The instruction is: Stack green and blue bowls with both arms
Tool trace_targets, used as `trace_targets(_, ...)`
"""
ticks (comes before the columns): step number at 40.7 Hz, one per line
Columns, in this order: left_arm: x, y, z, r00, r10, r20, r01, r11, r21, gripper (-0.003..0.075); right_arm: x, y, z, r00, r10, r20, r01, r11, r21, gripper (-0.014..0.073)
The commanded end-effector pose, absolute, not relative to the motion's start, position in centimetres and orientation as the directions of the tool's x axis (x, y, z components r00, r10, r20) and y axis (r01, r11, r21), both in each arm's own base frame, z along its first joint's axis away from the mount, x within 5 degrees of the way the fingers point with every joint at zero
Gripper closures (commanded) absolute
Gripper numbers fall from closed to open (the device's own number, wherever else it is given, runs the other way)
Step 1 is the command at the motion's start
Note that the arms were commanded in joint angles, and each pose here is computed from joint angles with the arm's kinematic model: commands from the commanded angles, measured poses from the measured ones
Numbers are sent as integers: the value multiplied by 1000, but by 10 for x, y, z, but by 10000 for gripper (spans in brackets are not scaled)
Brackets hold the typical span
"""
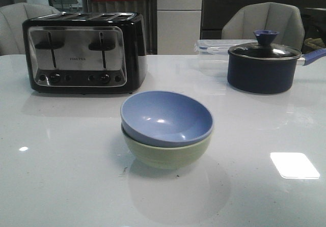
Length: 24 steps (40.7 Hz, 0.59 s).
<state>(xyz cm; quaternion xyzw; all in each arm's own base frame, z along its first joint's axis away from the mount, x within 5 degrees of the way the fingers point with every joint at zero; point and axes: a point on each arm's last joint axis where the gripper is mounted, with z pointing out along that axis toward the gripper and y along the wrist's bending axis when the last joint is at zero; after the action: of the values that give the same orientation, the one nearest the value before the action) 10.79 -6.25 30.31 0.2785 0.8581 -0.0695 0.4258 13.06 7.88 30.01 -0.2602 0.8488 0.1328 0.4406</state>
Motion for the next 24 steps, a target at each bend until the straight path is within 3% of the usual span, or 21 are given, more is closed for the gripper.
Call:
trace_targets(1, 112, -65, 318, -413, 373, -831, 529, 841, 115, 627, 134, 79, 315, -401, -292, -868, -554, 832, -24, 538)
trace_targets(6, 109, -62, 320, -396, 369, -841, 526, 842, 122, 627, 134, 79, 315, -401, -292, -868, -554, 832, -24, 538)
trace_targets(13, 100, -42, 323, -364, 279, -889, 416, 902, 113, 627, 134, 79, 315, -401, -292, -868, -554, 832, -24, 538)
trace_targets(24, 78, -19, 287, -119, 120, -986, 252, 964, 87, 627, 134, 79, 315, -401, -292, -868, -554, 832, -24, 538)
